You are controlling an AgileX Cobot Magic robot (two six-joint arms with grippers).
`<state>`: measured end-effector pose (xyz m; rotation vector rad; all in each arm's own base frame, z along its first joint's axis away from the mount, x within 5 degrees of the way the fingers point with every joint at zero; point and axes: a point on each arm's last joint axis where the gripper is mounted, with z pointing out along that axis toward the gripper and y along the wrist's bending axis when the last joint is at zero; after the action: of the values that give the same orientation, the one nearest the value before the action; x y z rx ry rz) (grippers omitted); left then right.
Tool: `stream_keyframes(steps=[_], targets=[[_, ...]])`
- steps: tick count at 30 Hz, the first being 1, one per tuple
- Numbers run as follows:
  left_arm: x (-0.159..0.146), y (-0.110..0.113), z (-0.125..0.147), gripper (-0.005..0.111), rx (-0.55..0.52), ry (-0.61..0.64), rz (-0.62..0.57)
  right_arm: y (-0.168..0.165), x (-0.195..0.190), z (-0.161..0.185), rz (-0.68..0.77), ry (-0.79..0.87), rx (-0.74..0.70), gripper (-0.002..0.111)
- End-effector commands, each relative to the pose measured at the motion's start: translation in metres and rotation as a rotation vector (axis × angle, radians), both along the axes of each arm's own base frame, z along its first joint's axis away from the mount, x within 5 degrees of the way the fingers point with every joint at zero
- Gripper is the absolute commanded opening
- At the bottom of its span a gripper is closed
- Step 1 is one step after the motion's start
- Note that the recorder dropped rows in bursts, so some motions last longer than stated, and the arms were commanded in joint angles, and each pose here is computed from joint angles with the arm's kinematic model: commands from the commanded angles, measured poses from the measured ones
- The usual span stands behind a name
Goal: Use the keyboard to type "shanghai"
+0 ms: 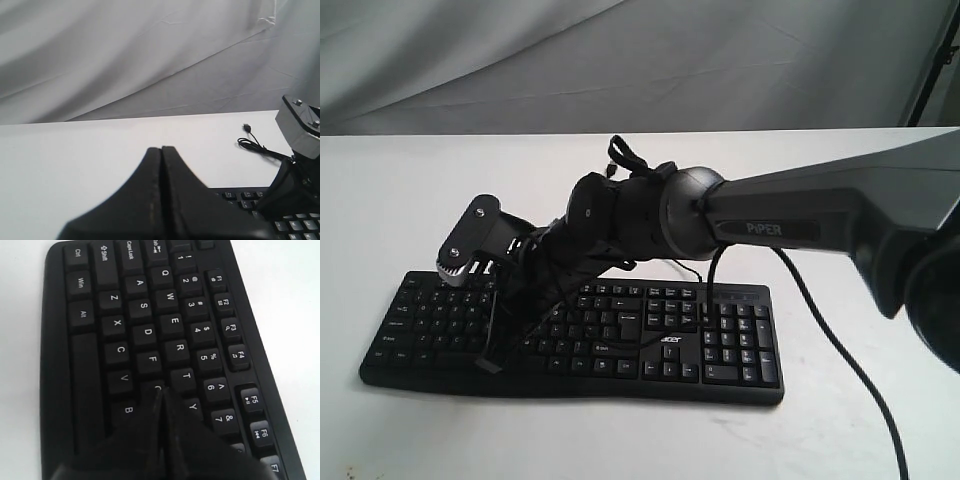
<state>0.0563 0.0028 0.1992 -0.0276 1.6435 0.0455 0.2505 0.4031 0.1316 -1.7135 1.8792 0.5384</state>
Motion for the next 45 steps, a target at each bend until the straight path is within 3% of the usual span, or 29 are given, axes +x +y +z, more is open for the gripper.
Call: stream_keyframes(steps=[1,32,38,45], targets=[[0.000,0.000,0.000,0.000,-0.002,-0.007,-0.006,0.000,0.000,-0.001,-0.009,-0.003,0.007,0.000],[0.000,0.000,0.000,0.000,-0.002,-0.007,-0.006,0.000,0.000,-0.025,-0.019,0.032,-0.023,0.000],[0.000,0.000,0.000,0.000,-0.002,-0.007,-0.006,-0.001,0.002,0.001,-0.004,-0.015,0.010,0.000],[0.000,0.000,0.000,0.000,-0.002,-0.007,-0.006,-0.010,0.007,0.004,-0.014,0.020,-0.026,0.000]])
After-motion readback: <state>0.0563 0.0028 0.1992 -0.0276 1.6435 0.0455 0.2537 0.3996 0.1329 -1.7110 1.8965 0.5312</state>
